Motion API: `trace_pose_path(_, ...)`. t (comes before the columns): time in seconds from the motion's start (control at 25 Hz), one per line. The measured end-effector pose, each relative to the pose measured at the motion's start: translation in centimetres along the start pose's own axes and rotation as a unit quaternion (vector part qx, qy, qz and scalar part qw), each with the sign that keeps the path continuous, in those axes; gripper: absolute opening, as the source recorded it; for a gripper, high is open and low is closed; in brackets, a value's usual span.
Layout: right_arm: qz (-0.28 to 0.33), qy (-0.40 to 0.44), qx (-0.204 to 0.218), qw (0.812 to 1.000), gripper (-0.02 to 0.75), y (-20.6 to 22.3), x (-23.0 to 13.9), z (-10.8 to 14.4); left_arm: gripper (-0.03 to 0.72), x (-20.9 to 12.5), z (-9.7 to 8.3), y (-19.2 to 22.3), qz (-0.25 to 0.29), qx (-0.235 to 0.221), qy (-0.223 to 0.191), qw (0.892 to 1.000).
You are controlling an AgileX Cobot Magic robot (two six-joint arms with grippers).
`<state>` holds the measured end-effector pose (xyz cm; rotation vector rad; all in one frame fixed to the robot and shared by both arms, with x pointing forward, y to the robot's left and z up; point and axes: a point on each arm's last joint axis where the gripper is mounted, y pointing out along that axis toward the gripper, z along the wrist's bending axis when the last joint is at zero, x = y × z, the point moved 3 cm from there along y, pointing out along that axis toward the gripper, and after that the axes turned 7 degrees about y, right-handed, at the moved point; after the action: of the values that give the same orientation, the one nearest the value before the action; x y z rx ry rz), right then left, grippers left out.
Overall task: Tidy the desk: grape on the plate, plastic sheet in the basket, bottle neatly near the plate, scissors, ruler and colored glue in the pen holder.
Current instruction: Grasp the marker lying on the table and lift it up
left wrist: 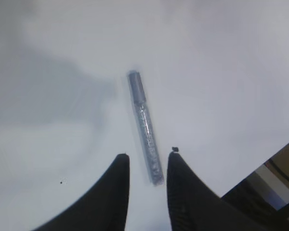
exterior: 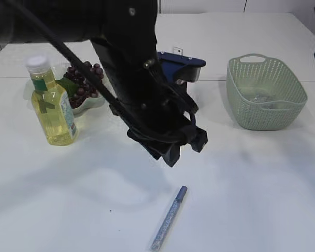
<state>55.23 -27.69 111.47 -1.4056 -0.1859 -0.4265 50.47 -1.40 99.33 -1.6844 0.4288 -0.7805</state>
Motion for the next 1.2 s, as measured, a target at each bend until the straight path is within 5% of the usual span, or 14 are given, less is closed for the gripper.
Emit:
trace_pose_path(0.6,0.008,0.021,0.012,1.0,0.405,0.5,0.3,-0.5,0.235,-2.1,-0.2,9.3,0.138,-0.021,-0.041,0.989)
trace_pose_path(1.2,0.01,0.024,0.019,0.999,0.405,0.5,0.3,-0.3,0.239,-1.9,-0.7,11.0,0.122,-0.008,-0.032,0.992)
